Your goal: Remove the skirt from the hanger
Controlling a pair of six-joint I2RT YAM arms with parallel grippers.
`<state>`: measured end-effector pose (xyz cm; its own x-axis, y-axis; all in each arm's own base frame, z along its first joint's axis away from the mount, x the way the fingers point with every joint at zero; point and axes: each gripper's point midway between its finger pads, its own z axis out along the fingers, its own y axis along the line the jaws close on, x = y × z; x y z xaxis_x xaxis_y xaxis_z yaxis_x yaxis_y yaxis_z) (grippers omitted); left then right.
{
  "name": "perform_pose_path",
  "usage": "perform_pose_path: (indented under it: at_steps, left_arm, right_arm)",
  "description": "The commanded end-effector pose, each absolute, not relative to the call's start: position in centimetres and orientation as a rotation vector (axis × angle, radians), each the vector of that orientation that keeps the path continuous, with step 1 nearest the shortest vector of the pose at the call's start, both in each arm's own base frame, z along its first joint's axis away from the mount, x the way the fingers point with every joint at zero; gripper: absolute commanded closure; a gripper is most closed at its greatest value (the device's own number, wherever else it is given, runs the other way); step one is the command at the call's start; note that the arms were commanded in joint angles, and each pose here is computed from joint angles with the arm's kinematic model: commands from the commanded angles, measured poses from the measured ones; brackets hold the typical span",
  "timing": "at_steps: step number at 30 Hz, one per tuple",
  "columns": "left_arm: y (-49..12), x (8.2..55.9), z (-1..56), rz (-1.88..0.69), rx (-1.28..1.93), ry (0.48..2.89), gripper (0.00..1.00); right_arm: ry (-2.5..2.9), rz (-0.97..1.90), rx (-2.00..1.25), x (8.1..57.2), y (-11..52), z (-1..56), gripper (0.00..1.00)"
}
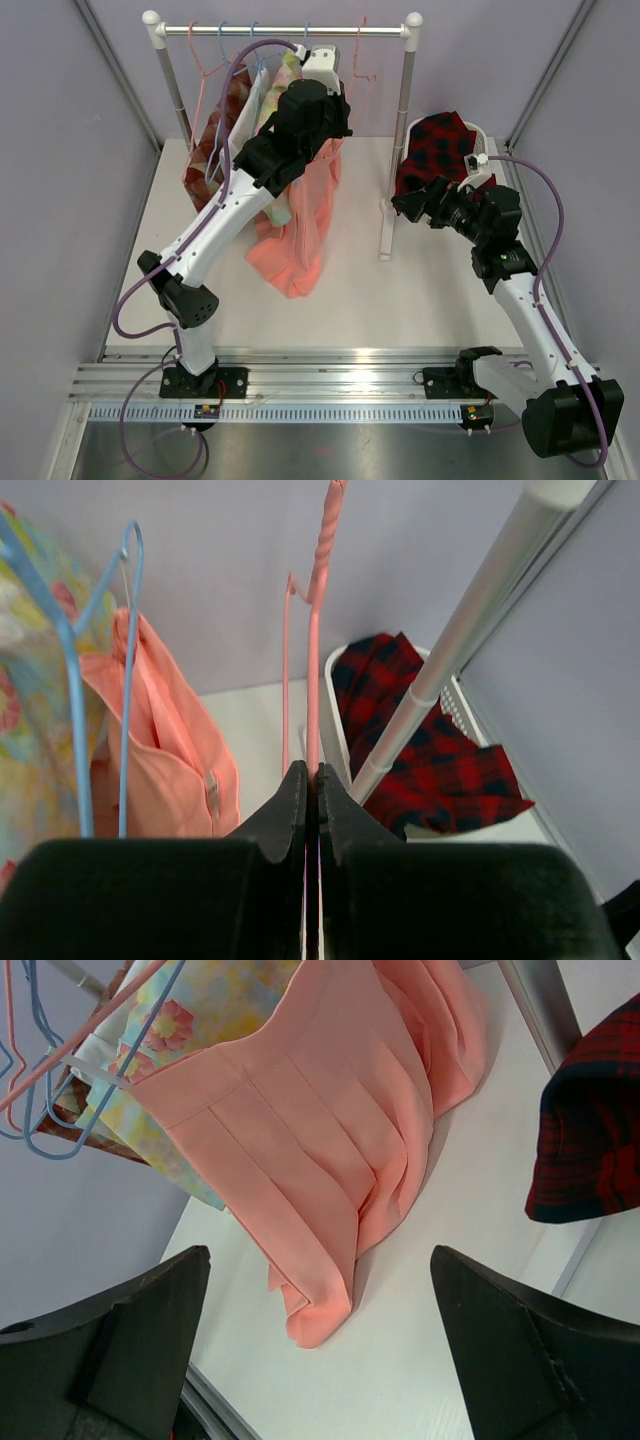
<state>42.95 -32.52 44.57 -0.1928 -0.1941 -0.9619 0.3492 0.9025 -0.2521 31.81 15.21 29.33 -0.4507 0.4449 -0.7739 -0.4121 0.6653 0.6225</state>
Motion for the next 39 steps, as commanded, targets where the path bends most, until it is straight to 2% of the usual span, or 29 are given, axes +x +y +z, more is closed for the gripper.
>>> perform_pose_path:
  at_steps: [1, 5, 7, 8, 10, 11, 12, 13, 17, 22, 30, 39]
  left_arm:
    - [-31.7, 41.0, 48.1, -0.581, 0.09, 1.619, 1.0]
    - [-31.7, 40.5, 47.6, -0.579, 0.119, 1.649, 0.96]
    - [-31.4, 40.0, 47.9, -0.582, 0.123, 1.647, 0.81]
    - [-31.3, 39.7, 48.5, -0.59, 0.127, 1.635, 0.69]
    - [-30.2, 38.6, 50.3, -0.597, 0.126, 1.599, 0.28]
    - [-29.3, 37.7, 51.4, -0.595, 0.123, 1.578, 0.14]
    - [-28.7, 37.4, 52.0, -0.587, 0.117, 1.568, 0.14]
    - [-28.1, 37.1, 52.4, -0.576, 0.112, 1.56, 0.03]
    - [-24.9, 35.5, 54.0, -0.496, 0.096, 1.522, 0.02]
    - [-22.5, 36.2, 52.9, -0.414, 0.069, 1.532, 0.02]
    - [-22.9, 40.0, 50.5, -0.423, 0.045, 1.581, 0.09]
    - [-23.9, 43.2, 48.2, -0.418, 0.043, 1.615, 0.11]
  right_arm:
    - [1.754, 0.95, 0.005, 31.7, 15.1, 30.7, 0.0]
    - [1.781, 0.958, 0.018, 31.3, 15.2, 30.3, 0.0]
    - [1.784, 0.964, 0.024, 30.9, 15.4, 30.4, 0.01]
    - [1.784, 0.961, 0.026, 30.8, 15.4, 30.5, 0.01]
    - [1.784, 0.95, 0.027, 30.4, 15.2, 30.6, 0.0]
    - [1.784, 0.949, 0.02, 30.0, 15.2, 30.8, 0.01]
    - [1.784, 0.944, 0.018, 29.8, 15.1, 30.9, 0.01]
    - [1.786, 0.935, 0.011, 29.7, 15.0, 30.9, 0.01]
    - [1.796, 0.928, 0.001, 29.1, 15.0, 30.9, 0.0]
    - [1.798, 0.939, 0.001, 28.7, 15.1, 30.8, 0.01]
    - [1.81, 0.908, -0.019, 27.9, 14.7, 30.9, 0.01]
    - [1.823, 0.868, -0.029, 27.8, 14.3, 30.6, 0.01]
